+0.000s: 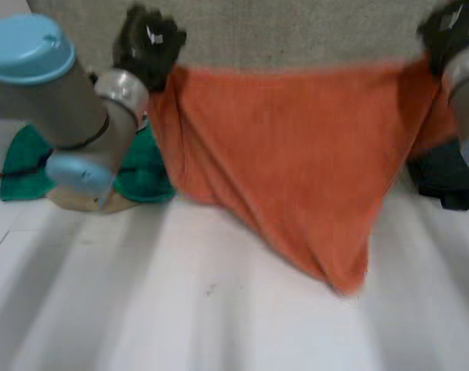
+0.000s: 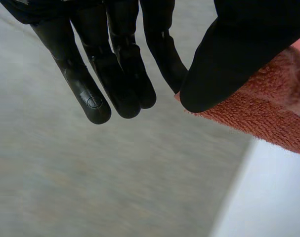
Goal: Fold the laundry.
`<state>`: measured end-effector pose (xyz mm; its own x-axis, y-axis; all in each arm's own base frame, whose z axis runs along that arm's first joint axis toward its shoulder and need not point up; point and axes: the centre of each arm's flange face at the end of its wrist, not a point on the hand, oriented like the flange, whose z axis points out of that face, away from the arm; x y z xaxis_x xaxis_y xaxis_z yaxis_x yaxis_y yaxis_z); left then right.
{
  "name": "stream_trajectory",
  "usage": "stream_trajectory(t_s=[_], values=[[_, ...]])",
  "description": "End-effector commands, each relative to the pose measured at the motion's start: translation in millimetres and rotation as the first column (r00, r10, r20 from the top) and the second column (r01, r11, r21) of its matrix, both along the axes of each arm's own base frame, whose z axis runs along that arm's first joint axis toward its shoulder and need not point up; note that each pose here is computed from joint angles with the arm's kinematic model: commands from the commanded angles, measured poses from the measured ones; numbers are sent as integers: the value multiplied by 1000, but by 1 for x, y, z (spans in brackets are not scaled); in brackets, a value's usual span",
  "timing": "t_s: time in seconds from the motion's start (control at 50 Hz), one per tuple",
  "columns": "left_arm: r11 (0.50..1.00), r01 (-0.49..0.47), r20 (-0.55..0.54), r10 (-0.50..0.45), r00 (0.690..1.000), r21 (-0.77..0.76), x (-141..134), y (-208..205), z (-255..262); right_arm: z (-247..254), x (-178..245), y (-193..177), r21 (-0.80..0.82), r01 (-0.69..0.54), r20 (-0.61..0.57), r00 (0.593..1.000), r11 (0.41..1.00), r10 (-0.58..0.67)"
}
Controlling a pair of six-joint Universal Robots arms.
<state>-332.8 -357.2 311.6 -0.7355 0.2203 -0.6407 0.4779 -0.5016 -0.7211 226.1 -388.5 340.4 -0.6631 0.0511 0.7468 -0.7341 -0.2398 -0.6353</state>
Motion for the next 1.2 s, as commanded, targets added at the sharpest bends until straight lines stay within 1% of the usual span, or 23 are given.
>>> stream_trajectory(t_s=[0.02, 0.1, 0.12, 0.18, 0.2, 0.26, 0.28, 0.34, 0.36, 0.4, 0.42, 0.44, 0.48, 0.5, 0.58, 0.7, 0.82, 0.94, 1.02, 1.04, 1.1, 1.12, 1.2], values=[[875, -101, -283, -43, 958, -474, 7, 2, 150, 91, -1, 0, -486, 52, 139, 990, 873, 18], [890, -85, -268, -43, 963, -447, 3, 1, 140, 89, 2, 8, -472, 33, 128, 991, 881, 32], [914, -70, -246, -33, 969, -400, 1, -2, 125, 81, 2, 11, -448, 25, 120, 992, 894, 32], [950, -50, -214, -17, 977, -308, 5, 0, 104, 63, 2, 14, -391, 1, 93, 995, 921, 39], [967, -37, -193, -12, 981, -250, 11, 4, 92, 49, 2, 17, -345, -18, 73, 996, 939, 46], [985, -49, -164, 21, 986, -164, 27, 7, 69, 25, 1, 23, -262, -50, 43, 997, 964, 63], [991, -54, -148, 36, 988, -120, 36, 8, 52, 7, 0, 28, -196, -69, 23, 997, 978, 74], [999, -26, -103, 21, 994, -45, 39, 17, 19, -26, -1, 37, -60, -92, -2, 996, 994, 92], [1000, 3, -69, -2, 998, 19, 41, 25, -7, -51, -1, 44, 43, -108, -16, 994, 993, 109], [995, 30, -35, -27, 999, 93, 42, 35, -36, -73, -1, 53, 132, -127, -24, 991, 983, 131], [991, 39, -19, -37, 999, 128, 43, 39, -50, -92, -2, 62, 210, -142, -23, 988, 967, 150], [980, 52, 9, -55, 998, 193, 46, 49, -75, -101, -2, 66, 245, -149, -20, 987, 958, 158], [969, 60, 35, -70, 997, 240, 49, 58, -97, -122, -3, 71, 313, -162, -19, 984, 936, 177], [960, 61, 52, -78, 996, 274, 52, 65, -116, -143, -3, 74, 373, -169, -14, 982, 912, 188], [950, 62, 81, -91, 993, 305, 57, 78, -147, -171, -4, 80, 457, -168, -7, 981, 873, 192], [955, 51, 141, -96, 985, 292, 59, 86, -159, -176, -5, 85, 487, -173, 49, 984, 856, 171], [966, 37, 169, -82, 982, 255, 63, 90, -141, -183, -7, 93, 526, -185, 123, 982, 830, 140], [954, 30, 133, -73, 988, 299, 70, 100, -123, -178, -8, 97, 526, -202, 199, 974, 826, 112], [916, 65, 14, -77, 997, 396, 69, 109, -119, -179, -9, 99, 549, -208, 234, 968, 810, 91], [892, 91, -61, -71, 996, 443, 68, 111, -120, -179, -9, 100, 555, -208, 237, 968, 805, 87], [856, 131, -181, -45, 983, 500, 68, 111, -118, -180, -10, 103, 581, -210, 239, 968, 787, 81], [833, 146, -247, -12, 969, 534, 68, 110, -120, -180, -9, 104, 586, -210, 239, 968, 783, 81], [799, 157, -353, 73, 933, 581, 68, 105, -124, -181, -9, 105, 594, -212, 239, 968, 776, 81]])
